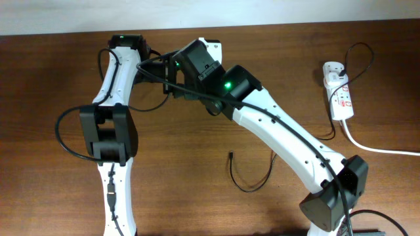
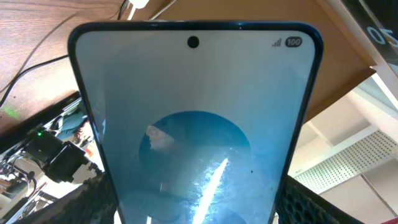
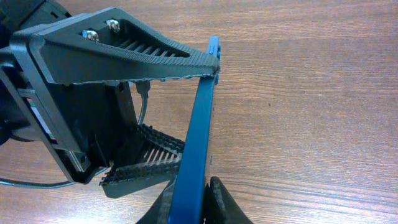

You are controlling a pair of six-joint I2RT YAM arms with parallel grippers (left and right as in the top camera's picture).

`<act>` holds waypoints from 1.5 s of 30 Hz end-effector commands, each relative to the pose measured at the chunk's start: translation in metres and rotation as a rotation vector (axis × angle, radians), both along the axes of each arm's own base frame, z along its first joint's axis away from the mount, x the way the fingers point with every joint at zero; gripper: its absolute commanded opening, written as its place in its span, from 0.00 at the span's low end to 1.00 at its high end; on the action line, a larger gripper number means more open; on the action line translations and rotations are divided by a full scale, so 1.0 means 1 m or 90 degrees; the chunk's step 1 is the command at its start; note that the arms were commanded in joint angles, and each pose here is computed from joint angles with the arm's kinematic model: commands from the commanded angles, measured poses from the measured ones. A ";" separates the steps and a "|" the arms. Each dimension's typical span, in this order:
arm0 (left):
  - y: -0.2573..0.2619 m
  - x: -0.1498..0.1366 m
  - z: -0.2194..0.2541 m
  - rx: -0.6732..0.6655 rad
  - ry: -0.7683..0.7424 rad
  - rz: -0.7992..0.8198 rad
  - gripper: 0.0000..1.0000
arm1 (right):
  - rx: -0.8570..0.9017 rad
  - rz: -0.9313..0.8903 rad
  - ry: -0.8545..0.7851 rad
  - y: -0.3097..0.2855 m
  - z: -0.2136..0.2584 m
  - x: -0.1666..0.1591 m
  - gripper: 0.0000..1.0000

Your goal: Plug charger to phone and switch on socket

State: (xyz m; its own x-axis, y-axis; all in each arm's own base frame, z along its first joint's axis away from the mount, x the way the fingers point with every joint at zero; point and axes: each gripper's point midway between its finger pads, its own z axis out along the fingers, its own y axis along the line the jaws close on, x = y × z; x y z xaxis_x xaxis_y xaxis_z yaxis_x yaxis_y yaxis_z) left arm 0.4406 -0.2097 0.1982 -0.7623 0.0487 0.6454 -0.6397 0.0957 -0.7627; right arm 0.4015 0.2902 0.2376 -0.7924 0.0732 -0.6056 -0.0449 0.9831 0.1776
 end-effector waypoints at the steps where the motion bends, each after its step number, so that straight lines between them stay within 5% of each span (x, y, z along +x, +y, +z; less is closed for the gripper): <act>1: 0.003 0.006 0.010 -0.028 0.003 0.014 0.73 | 0.004 0.002 -0.008 0.004 0.005 0.001 0.13; 7: 0.003 0.006 0.010 -0.028 0.003 0.014 0.77 | 0.006 0.000 -0.009 0.004 0.005 0.001 0.04; 9: 0.003 0.006 0.010 -0.028 0.005 0.014 0.99 | 0.045 -0.128 -0.026 -0.011 0.009 0.010 0.04; 12: 0.002 0.006 0.009 -0.026 0.021 0.014 0.99 | 0.136 -0.319 -0.050 -0.036 0.017 0.023 0.04; 15: 0.002 0.006 0.009 -0.027 0.021 0.015 1.00 | 0.340 -0.544 0.004 -0.047 0.016 0.022 0.04; 17: 0.002 0.006 0.009 -0.026 0.028 0.015 0.76 | 0.446 -0.621 0.083 -0.034 0.010 0.015 0.04; 19: 0.002 0.006 0.009 -0.026 0.031 0.015 0.82 | 0.454 -0.628 0.087 -0.033 0.010 0.015 0.04; 27: 0.002 0.006 0.009 -0.022 0.069 0.015 0.77 | 0.556 -0.662 0.105 -0.018 0.019 0.023 0.04; 38: 0.002 0.006 0.009 -0.017 0.131 0.016 0.46 | 0.615 -0.705 0.171 -0.006 0.017 0.017 0.04; 45: 0.002 0.006 0.009 -0.016 0.136 0.016 0.44 | 0.617 -0.697 0.191 -0.002 0.016 0.014 0.04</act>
